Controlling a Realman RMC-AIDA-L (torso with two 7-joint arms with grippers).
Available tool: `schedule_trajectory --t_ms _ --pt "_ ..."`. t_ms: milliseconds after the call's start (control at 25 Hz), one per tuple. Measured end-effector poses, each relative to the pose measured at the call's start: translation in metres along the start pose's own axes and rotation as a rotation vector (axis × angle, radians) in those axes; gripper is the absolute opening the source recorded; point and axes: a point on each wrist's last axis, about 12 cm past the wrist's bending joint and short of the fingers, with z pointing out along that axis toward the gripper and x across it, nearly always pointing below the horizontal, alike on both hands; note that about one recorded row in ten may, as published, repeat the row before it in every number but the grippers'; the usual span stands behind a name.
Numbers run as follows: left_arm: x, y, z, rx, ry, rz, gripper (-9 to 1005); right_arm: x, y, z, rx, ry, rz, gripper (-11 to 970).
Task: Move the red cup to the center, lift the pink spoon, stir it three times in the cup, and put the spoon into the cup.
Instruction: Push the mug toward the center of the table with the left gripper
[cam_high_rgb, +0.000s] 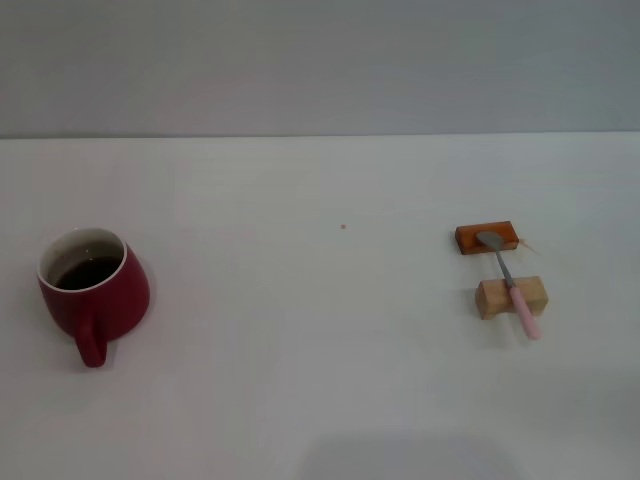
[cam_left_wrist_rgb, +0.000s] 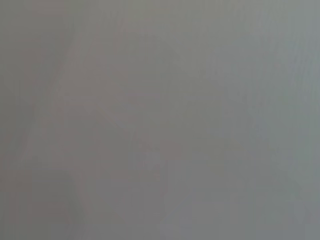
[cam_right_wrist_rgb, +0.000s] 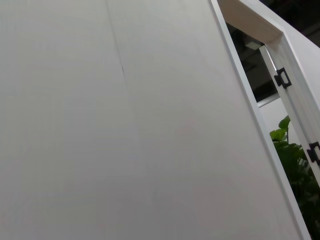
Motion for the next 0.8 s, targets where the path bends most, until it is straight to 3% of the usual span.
schedule_trajectory --t_ms 800 --pt "0.001 0.010 -0.007 -0.037 0.014 0.018 790 -0.003 -0.009 -0.012 0.013 -0.036 -0.016 671"
